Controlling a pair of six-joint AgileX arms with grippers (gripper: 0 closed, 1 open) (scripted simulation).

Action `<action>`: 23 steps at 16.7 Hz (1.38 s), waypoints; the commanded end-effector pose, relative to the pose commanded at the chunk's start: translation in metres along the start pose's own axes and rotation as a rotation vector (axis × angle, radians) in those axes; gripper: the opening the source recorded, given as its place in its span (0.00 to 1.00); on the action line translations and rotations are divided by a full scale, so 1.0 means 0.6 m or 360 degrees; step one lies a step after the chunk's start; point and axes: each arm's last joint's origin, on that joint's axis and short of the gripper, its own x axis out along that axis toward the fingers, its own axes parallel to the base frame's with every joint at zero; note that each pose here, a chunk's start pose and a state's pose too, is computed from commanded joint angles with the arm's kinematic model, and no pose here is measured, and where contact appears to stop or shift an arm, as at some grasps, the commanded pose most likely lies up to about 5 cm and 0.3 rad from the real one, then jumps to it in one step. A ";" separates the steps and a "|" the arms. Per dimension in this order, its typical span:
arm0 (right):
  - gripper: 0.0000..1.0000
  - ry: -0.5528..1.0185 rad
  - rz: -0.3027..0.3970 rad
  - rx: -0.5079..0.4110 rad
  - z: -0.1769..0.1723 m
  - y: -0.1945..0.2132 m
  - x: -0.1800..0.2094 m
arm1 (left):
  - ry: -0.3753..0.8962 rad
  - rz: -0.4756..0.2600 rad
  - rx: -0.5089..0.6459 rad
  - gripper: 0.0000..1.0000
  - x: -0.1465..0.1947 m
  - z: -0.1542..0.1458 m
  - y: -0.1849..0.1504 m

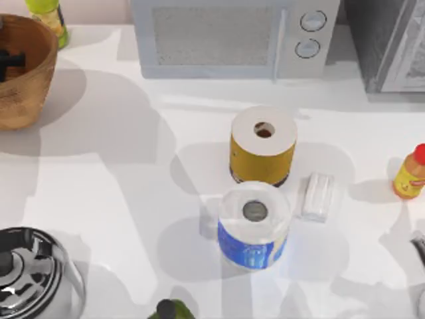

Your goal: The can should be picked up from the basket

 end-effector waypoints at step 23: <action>1.00 0.0000 0.0000 0.0000 0.000 0.000 0.000 | -0.1588 0.0070 0.0036 0.00 -0.335 -0.501 -0.163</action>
